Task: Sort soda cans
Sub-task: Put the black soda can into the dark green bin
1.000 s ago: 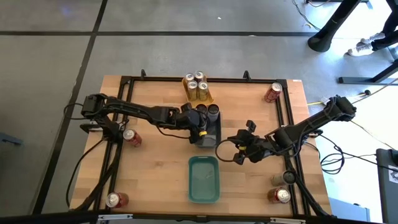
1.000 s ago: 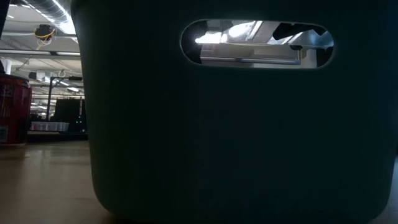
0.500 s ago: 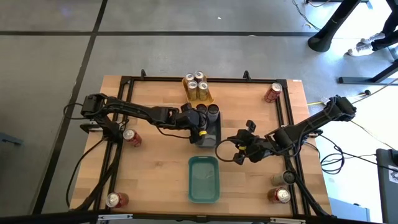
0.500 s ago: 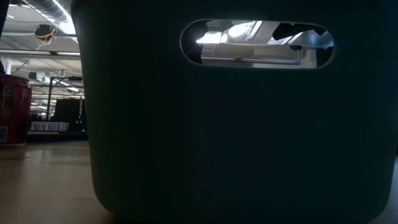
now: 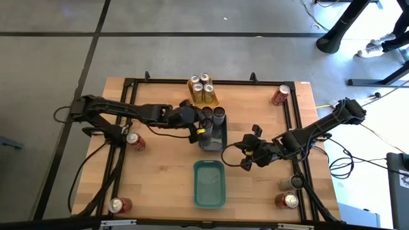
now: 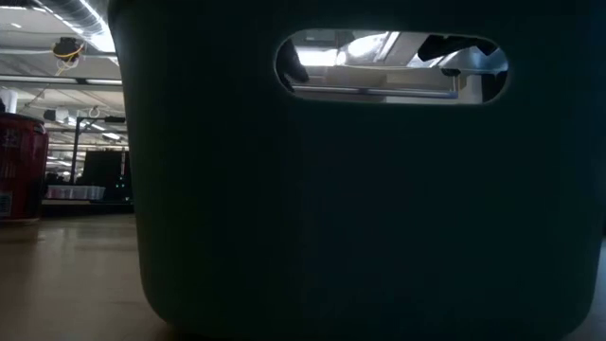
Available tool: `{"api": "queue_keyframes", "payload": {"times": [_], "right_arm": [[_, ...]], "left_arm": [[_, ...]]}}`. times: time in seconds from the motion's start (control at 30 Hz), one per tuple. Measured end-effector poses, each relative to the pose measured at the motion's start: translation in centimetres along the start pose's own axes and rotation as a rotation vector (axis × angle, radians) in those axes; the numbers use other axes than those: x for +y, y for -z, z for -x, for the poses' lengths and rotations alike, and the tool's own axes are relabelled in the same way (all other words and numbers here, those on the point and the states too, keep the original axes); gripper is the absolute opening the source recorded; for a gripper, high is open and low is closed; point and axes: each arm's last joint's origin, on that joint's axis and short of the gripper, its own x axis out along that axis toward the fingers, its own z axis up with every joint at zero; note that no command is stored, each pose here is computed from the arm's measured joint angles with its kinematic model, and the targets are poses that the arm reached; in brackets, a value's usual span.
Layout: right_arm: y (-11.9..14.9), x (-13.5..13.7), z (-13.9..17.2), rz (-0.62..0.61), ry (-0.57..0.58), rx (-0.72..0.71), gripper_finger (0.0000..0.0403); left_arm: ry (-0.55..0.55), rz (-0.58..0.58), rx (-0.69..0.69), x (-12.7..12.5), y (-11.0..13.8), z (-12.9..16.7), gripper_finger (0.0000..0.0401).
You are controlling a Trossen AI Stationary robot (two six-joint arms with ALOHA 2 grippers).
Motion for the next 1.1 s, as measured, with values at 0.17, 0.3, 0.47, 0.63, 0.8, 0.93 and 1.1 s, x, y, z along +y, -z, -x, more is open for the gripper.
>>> {"api": "queue_keyframes", "payload": {"times": [0.17,0.3,0.47,0.63,0.8,0.93,1.1], "right_arm": [[-0.6,-0.1,0.3,0.010,0.006,0.012,0.0004],[-3.8,0.2,3.1,-0.002,-0.080,0.054,0.0025],[-6.8,0.1,7.3,-0.123,-0.253,0.226,0.0107],[-6.0,0.3,9.4,-0.254,-0.312,0.455,0.0241],[-3.4,0.5,10.9,-0.373,-0.204,0.748,0.0352],[-1.7,0.8,12.5,-0.442,-0.088,0.863,0.0387],[-0.5,1.3,14.0,-0.516,-0.014,0.925,0.0389]], "left_arm": [[0.053,-0.009,-0.058,-0.6,-0.6,3.2,0.0326],[0.084,-0.020,-0.046,-1.3,-0.2,4.6,0.0324],[0.112,-0.040,-0.014,-2.4,0.3,5.1,0.0326],[0.127,-0.053,0.009,-3.1,1.3,5.0,0.0324],[0.119,-0.031,0.043,-3.2,2.6,4.3,0.0326],[0.115,-0.023,0.051,-3.2,3.3,3.9,0.0326],[0.113,-0.013,0.056,-3.2,3.4,3.8,0.0326]]}}
